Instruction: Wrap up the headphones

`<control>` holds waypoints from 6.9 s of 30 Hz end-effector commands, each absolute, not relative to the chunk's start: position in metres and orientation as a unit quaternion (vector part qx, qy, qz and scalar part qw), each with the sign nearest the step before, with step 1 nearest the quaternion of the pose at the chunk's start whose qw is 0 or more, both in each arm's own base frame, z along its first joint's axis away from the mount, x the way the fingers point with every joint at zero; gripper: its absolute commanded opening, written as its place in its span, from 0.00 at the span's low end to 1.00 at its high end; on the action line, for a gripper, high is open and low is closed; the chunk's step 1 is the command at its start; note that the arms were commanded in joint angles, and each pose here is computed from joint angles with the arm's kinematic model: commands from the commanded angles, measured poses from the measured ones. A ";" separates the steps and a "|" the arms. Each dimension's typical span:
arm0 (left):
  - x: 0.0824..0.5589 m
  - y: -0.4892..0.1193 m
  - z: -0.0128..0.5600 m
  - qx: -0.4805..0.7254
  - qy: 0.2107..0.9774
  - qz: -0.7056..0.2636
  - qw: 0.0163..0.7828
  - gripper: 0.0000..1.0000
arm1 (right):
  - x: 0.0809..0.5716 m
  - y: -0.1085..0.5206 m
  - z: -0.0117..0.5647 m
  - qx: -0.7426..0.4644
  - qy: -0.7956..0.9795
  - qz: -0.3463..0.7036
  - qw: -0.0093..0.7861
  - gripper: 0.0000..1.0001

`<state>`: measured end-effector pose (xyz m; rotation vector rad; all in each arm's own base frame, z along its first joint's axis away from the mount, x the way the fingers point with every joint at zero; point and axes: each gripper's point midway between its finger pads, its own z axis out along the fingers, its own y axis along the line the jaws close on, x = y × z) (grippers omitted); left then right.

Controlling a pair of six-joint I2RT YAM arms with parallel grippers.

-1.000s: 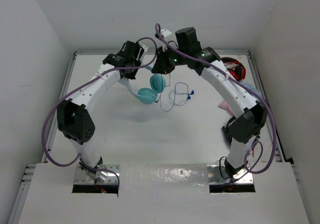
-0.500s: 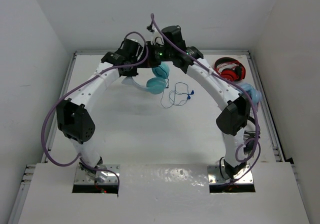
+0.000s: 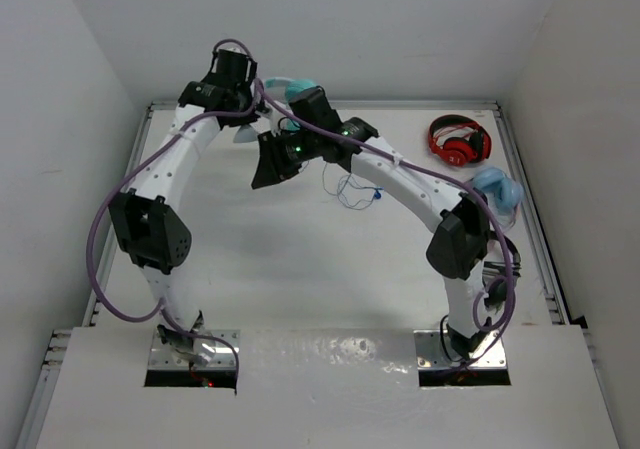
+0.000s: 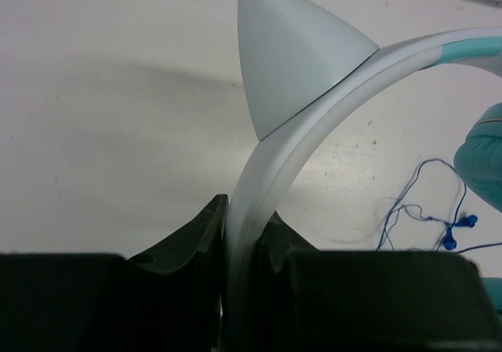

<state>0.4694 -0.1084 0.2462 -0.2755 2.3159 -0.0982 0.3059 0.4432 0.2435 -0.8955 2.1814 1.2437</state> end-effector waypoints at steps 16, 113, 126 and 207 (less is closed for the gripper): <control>0.503 -0.132 0.353 -0.099 0.846 -0.172 0.496 0.00 | 0.318 0.418 0.218 -0.326 0.799 0.359 0.356 0.44; 0.379 -0.152 0.274 0.433 0.814 0.006 0.387 0.00 | 0.557 0.140 0.295 -0.086 0.715 0.230 0.654 0.00; 0.363 -0.146 0.239 0.488 0.804 0.033 0.339 0.00 | 0.554 0.117 0.304 -0.084 0.729 0.161 0.660 0.00; 0.492 -0.151 0.373 0.032 0.843 -0.167 0.511 0.00 | 0.313 0.434 0.236 -0.335 0.661 0.484 0.465 0.01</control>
